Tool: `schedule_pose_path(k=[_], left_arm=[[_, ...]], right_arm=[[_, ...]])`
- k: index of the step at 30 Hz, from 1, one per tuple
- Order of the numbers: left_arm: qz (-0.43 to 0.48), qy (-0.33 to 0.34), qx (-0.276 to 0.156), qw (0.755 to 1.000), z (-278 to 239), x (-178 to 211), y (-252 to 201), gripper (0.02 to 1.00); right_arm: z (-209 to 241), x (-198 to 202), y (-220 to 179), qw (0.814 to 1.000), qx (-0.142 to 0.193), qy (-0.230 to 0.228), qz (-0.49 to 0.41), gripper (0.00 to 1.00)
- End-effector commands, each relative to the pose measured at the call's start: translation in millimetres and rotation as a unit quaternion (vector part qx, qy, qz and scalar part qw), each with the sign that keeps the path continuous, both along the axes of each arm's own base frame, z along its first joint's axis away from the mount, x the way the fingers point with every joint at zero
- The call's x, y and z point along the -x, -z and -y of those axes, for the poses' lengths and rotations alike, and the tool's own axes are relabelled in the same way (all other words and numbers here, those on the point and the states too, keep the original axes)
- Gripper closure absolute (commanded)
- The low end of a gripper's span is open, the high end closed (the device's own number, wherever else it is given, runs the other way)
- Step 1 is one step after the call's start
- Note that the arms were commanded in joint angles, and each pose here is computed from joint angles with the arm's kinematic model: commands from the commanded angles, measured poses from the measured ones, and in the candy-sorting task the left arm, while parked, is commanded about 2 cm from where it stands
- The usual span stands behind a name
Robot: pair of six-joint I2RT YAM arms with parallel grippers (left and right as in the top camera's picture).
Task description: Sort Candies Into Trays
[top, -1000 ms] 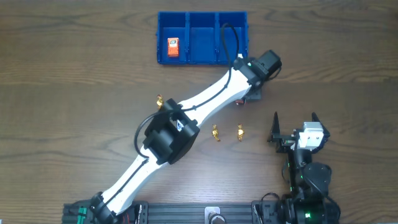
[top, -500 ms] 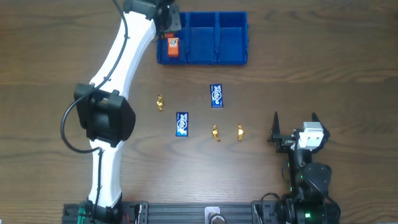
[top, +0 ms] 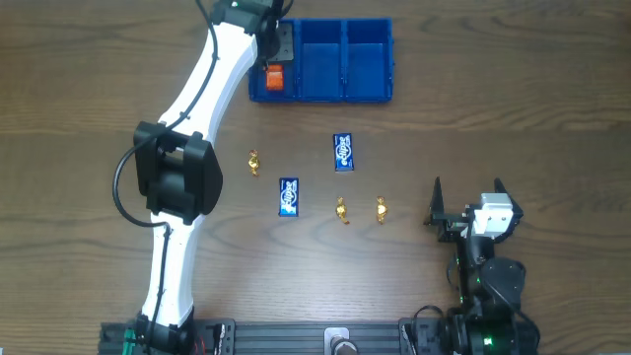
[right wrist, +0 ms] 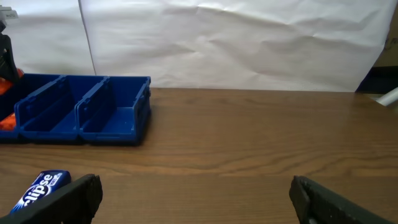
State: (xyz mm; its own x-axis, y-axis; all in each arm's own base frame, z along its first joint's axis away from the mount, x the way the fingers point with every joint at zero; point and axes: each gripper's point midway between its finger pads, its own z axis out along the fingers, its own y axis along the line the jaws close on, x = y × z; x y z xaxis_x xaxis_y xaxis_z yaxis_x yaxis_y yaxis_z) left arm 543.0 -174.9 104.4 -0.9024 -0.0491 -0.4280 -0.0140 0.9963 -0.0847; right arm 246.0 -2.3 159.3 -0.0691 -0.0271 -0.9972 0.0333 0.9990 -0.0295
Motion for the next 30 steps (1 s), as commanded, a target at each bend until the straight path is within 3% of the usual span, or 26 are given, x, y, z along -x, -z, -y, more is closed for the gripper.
schedule_pose_path(k=[1, 4, 6, 9, 12, 15, 18, 22, 26, 30], left_arm=[[-0.009, 0.003, -0.007, 1.0, -5.7, -0.9, 10.0, 0.691], [-0.009, 0.003, -0.007, 1.0, -6.2, -1.3, 10.0, 0.682], [-0.007, 0.0, -0.009, 1.0, -7.5, -1.9, 9.7, 0.619], [-0.005, -0.005, -0.013, 1.0, -10.8, -3.2, 9.3, 0.29], [0.015, -0.024, -0.02, 0.999, -17.9, -3.0, -13.2, 0.143], [0.091, -0.032, -0.027, 0.995, -19.4, 4.8, -91.9, 0.117], [0.179, -0.043, -0.008, 0.983, -29.4, 26.0, -176.1, 0.082], [0.334, -0.039, 0.033, 0.941, -54.7, 77.4, -272.1, 0.02], [0.447, -0.022, 0.028, 0.894, -88.9, 153.5, -315.1, 0.018], [0.498, -0.049, 0.03, 0.865, -134.7, 211.1, -308.4, 0.018]], right_arm=[[0.9, 0.2, 0.6, 1.0, 0.006, 0.002, 0.0, 0.003], [0.9, 0.2, 0.6, 1.0, 0.006, 0.002, 0.0, 0.003], [0.9, 0.2, 0.6, 1.0, 0.006, 0.002, 0.0, 0.003], [0.9, 0.2, 0.6, 1.0, 0.006, 0.002, 0.0, 0.003], [0.9, 0.2, 0.6, 1.0, 0.006, 0.002, 0.0, 0.003], [0.9, 0.2, 0.6, 1.0, 0.006, 0.002, 0.0, 0.003], [0.9, 0.2, 0.5, 1.0, 0.006, 0.002, 0.0, 0.003], [0.9, 0.2, 0.6, 1.0, 0.006, 0.002, 0.0, 0.003], [0.9, 0.2, 0.6, 1.0, 0.006, 0.002, 0.0, 0.003], [0.9, 0.2, 0.6, 1.0, 0.006, 0.002, 0.0, 0.003]])
